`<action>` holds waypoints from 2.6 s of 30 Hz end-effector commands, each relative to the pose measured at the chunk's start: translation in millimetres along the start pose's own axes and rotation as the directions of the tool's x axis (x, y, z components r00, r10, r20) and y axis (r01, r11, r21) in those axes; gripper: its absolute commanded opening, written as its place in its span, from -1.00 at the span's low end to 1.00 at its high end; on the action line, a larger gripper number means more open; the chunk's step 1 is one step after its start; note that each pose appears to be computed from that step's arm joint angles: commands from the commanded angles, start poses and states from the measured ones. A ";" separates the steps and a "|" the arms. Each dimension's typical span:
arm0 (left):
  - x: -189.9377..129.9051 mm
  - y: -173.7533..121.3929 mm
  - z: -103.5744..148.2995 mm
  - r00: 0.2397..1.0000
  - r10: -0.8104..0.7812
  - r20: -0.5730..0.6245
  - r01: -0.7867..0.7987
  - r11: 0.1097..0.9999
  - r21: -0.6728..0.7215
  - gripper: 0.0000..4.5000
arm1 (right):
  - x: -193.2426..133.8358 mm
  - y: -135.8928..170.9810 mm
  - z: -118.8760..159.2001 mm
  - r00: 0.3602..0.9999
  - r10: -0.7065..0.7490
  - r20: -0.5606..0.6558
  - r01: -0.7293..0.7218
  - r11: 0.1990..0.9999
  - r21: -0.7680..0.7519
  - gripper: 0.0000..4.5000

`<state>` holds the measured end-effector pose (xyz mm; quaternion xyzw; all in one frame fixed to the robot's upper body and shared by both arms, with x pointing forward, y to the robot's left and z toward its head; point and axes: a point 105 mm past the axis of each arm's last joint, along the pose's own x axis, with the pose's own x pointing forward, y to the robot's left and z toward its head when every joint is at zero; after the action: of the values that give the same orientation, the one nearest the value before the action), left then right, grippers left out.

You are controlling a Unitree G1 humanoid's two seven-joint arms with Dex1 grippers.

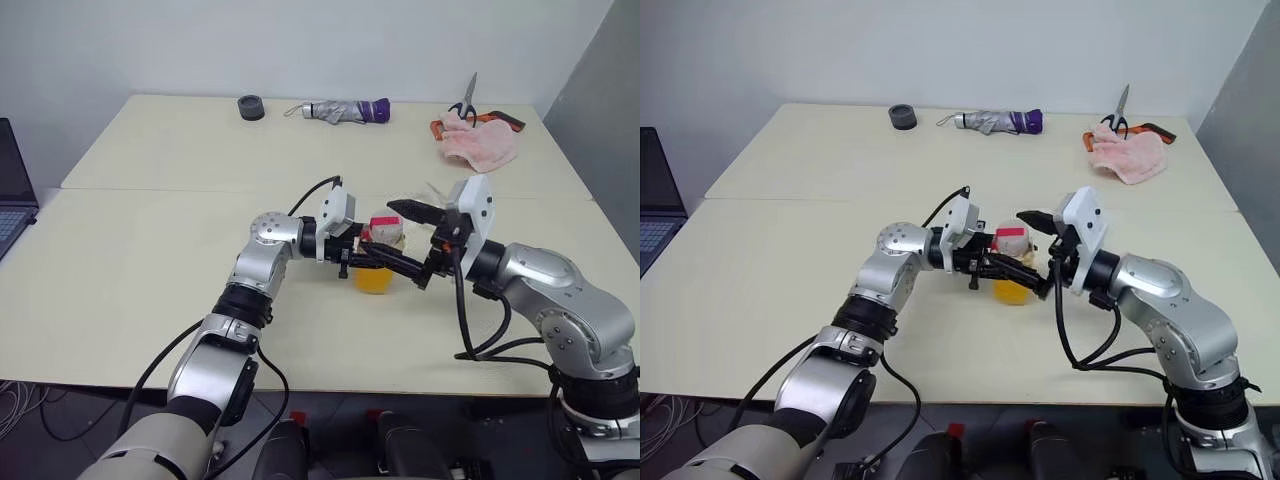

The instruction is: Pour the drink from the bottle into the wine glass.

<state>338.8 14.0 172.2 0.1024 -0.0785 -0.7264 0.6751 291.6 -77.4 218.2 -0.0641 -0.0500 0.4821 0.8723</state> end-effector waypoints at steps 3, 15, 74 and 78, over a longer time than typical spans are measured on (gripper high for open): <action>0.1 -0.7 12.6 1.000 -0.010 0.026 0.008 0.999 0.054 -0.24 | 1.6 3.4 16.5 0.998 0.024 0.066 -0.022 0.999 -0.037 1.00; 1.6 -1.1 10.9 1.000 -0.006 0.026 0.005 0.998 0.055 -0.24 | 2.4 4.9 15.5 0.998 0.026 0.057 -0.022 0.997 -0.070 -0.18; -236.4 82.2 7.9 0.304 0.950 -0.072 -0.939 0.311 0.143 -0.25 | 42.4 5.4 -11.8 0.993 0.058 -0.104 -0.072 0.989 -0.127 1.00; -252.4 82.9 3.6 0.201 0.977 -0.076 -0.969 0.209 0.131 -0.25 | 58.2 8.6 -9.7 0.992 0.082 -0.097 -0.096 0.984 -0.151 1.00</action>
<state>434.2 245.5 187.0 0.0902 -0.0687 -0.1649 0.9798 318.1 -28.4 197.4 -0.1416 -0.0174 0.5070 0.8501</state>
